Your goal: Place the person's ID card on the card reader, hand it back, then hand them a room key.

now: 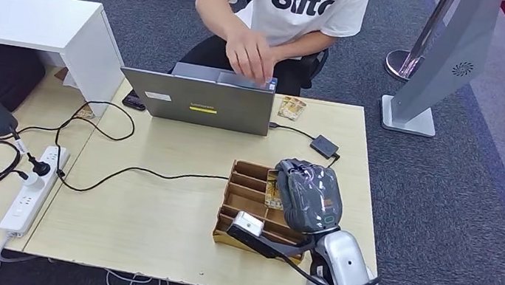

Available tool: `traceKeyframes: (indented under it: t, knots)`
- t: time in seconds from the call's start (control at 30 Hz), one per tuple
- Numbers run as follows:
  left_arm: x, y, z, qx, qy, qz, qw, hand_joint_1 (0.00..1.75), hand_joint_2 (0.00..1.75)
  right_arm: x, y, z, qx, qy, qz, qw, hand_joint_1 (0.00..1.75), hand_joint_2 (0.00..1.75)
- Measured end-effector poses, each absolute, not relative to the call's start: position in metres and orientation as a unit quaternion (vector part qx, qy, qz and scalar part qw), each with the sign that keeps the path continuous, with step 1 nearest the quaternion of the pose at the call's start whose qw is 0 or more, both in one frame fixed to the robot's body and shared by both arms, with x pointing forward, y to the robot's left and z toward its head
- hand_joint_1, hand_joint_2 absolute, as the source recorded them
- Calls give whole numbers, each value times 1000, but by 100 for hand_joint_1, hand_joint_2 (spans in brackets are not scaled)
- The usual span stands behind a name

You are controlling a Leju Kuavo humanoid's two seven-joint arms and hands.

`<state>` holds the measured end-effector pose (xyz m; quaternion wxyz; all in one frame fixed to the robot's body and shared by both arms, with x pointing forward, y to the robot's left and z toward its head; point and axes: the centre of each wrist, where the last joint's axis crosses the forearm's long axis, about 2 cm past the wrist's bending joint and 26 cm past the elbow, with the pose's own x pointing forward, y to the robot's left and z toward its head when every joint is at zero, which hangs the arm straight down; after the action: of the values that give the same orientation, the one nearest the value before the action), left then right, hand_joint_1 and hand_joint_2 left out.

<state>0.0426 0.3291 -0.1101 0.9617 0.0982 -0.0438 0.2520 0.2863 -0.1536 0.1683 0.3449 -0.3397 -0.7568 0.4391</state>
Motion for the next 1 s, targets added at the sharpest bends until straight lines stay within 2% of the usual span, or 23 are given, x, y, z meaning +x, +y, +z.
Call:
traceKeyframes:
  t: [0.1, 0.5, 0.83, 0.87, 1.0]
  knots:
    - [43, 330, -110, 97, -45, 243, 964, 0, 175, 296, -147, 180, -323, -767, 435, 344, 175, 175]
    - [54, 338, -108, 85, -57, 174, 979, 0, 175, 388, -80, 284, -300, -768, 438, 359, 175, 175]
    - [55, 340, -108, 87, -58, 148, 983, 0, 175, 405, -58, 301, -296, -756, 444, 379, 175, 175]
    - [55, 340, -108, 87, -58, 147, 984, 0, 175, 405, -57, 301, -295, -757, 443, 380, 171, 175]
    - [55, 339, -108, 87, -58, 146, 984, 0, 175, 406, -56, 302, -287, -758, 442, 385, 0, 175]
